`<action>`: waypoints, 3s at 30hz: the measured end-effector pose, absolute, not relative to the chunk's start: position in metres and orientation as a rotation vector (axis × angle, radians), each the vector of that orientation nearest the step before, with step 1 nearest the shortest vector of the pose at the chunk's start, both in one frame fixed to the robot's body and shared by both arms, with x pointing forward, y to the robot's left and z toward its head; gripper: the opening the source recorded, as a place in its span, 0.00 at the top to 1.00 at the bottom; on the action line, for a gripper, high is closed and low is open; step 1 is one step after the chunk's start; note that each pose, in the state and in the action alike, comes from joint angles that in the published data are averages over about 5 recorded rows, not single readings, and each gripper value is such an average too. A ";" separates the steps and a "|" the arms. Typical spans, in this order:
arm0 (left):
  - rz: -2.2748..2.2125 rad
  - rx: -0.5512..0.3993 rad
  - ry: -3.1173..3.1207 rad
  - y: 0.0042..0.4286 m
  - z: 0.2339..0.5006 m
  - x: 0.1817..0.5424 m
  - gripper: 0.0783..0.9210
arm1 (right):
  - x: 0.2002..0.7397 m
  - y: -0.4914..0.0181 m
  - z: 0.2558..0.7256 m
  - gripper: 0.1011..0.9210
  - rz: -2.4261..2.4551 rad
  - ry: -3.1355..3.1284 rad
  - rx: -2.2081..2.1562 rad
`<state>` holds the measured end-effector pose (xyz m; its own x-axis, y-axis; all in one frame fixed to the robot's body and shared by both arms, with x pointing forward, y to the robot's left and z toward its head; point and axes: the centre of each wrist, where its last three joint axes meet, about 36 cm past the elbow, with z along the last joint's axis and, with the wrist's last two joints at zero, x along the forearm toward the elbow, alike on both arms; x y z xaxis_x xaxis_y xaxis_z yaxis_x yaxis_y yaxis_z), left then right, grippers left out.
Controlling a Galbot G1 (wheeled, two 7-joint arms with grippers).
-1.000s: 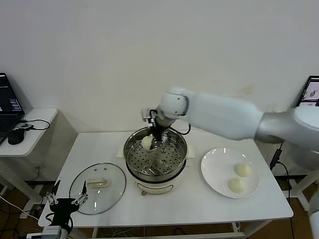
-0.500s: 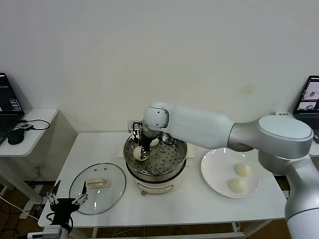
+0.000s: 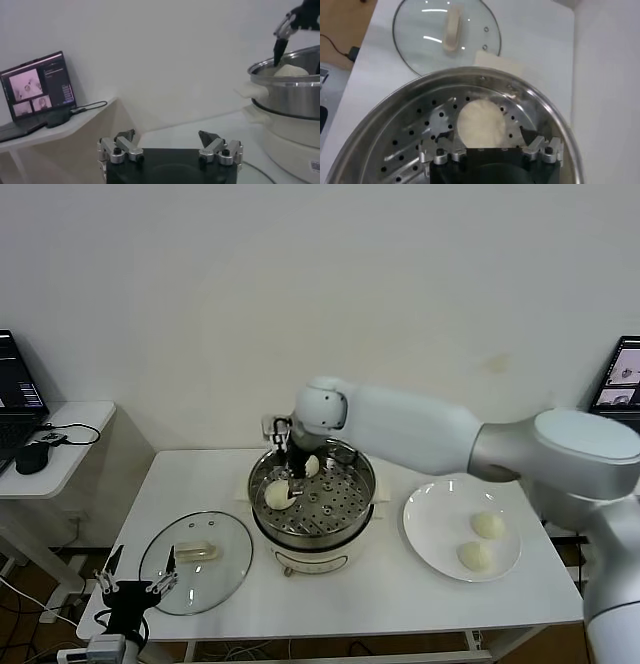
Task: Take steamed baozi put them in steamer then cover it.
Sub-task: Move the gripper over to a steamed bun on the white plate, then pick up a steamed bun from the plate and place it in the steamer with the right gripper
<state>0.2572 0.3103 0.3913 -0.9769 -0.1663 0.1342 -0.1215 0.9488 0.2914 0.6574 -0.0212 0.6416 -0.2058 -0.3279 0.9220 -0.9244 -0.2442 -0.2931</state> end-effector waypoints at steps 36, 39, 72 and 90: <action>-0.457 0.166 -2.937 0.298 0.396 0.247 0.12 | 0.548 -0.390 0.553 0.12 1.503 -1.291 1.289; -0.458 0.165 -2.934 0.298 0.395 0.247 0.12 | 0.543 -0.397 0.539 0.12 1.493 -1.279 1.276; -0.462 0.188 -2.912 0.304 0.386 0.249 0.12 | 0.556 -0.391 0.464 0.27 1.412 -1.287 1.219; -0.457 0.189 -2.915 0.302 0.387 0.248 0.12 | 0.559 -0.389 0.470 0.54 1.393 -1.308 1.212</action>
